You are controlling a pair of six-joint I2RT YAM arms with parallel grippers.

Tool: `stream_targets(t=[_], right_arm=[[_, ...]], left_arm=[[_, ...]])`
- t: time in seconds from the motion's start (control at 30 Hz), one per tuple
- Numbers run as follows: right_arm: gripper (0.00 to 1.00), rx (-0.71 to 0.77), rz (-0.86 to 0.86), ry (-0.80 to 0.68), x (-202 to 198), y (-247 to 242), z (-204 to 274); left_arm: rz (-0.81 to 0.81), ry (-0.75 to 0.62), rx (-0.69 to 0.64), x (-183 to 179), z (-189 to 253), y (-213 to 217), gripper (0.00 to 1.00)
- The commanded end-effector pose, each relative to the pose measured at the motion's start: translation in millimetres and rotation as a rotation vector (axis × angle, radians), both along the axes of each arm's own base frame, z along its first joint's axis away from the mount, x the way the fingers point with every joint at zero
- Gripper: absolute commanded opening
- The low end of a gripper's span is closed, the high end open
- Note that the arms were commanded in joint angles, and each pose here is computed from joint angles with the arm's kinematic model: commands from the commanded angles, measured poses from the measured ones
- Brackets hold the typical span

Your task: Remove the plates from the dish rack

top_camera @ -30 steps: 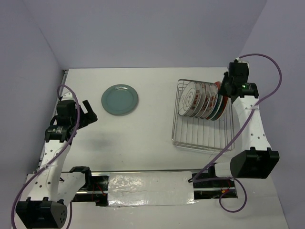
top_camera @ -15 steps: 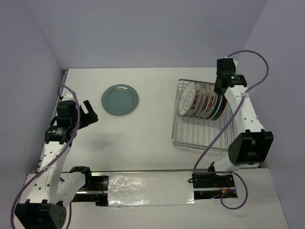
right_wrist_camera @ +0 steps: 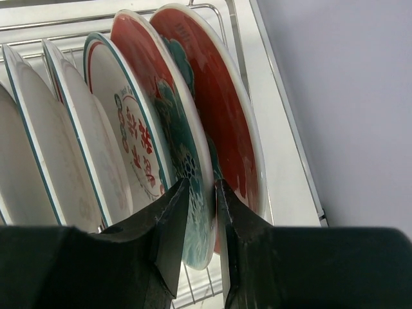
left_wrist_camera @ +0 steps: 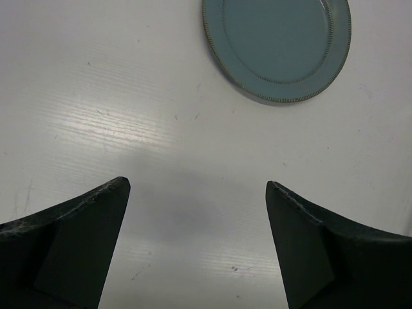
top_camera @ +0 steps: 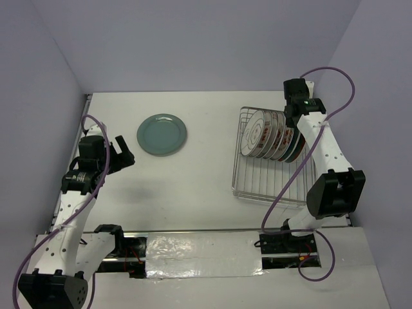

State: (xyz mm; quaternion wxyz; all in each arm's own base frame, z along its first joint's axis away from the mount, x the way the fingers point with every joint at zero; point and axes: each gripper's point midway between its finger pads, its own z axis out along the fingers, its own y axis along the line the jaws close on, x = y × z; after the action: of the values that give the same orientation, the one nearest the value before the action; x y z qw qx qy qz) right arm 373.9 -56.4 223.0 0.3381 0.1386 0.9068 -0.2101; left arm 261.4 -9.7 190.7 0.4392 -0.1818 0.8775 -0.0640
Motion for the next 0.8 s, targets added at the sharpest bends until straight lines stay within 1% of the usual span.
stream_targets(t=[0.0,0.07,0.1,0.17,0.27,0.37,0.4,0.53,0.57,0.77], right_arm=[[0.32,-0.021,-0.001,-0.016,4.7,-0.3,6.7],[0.32,-0.021,0.0,-0.006,4.6,-0.1,3.8],[0.29,-0.019,0.003,-0.009,4.9,0.8,4.4],[0.27,-0.019,0.004,-0.015,5.3,0.8,5.0],[0.26,-0.025,0.005,-0.008,4.2,0.0,4.4],[0.15,-0.02,0.006,0.0,3.8,0.8,-0.7],[0.09,-0.018,0.006,-0.002,3.5,1.1,-1.4],[0.01,-0.04,-0.012,-0.019,0.4,-2.3,8.2],[0.0,-0.046,-0.01,-0.025,0.7,-1.5,11.6],[0.0,-0.083,-0.009,-0.072,1.8,0.8,40.8]], left_arm=[[-0.028,-0.06,0.01,7.1,15.3,-2.8,0.99],[-0.029,-0.063,0.01,6.8,16.1,-3.2,0.99],[-0.031,-0.062,0.009,7.0,15.7,-3.4,1.0],[-0.032,-0.065,0.008,7.5,16.3,-3.7,1.0],[-0.036,-0.059,0.008,7.2,14.9,-4.3,1.0],[-0.038,-0.063,0.009,6.8,15.7,-4.7,1.0],[-0.037,-0.066,0.008,6.9,16.7,-4.7,0.99],[-0.038,-0.068,0.01,6.7,17.1,-4.8,1.0],[-0.04,-0.068,0.01,6.7,17.1,-5.2,1.0],[-0.037,-0.066,0.009,6.0,16.9,-5.1,1.0]])
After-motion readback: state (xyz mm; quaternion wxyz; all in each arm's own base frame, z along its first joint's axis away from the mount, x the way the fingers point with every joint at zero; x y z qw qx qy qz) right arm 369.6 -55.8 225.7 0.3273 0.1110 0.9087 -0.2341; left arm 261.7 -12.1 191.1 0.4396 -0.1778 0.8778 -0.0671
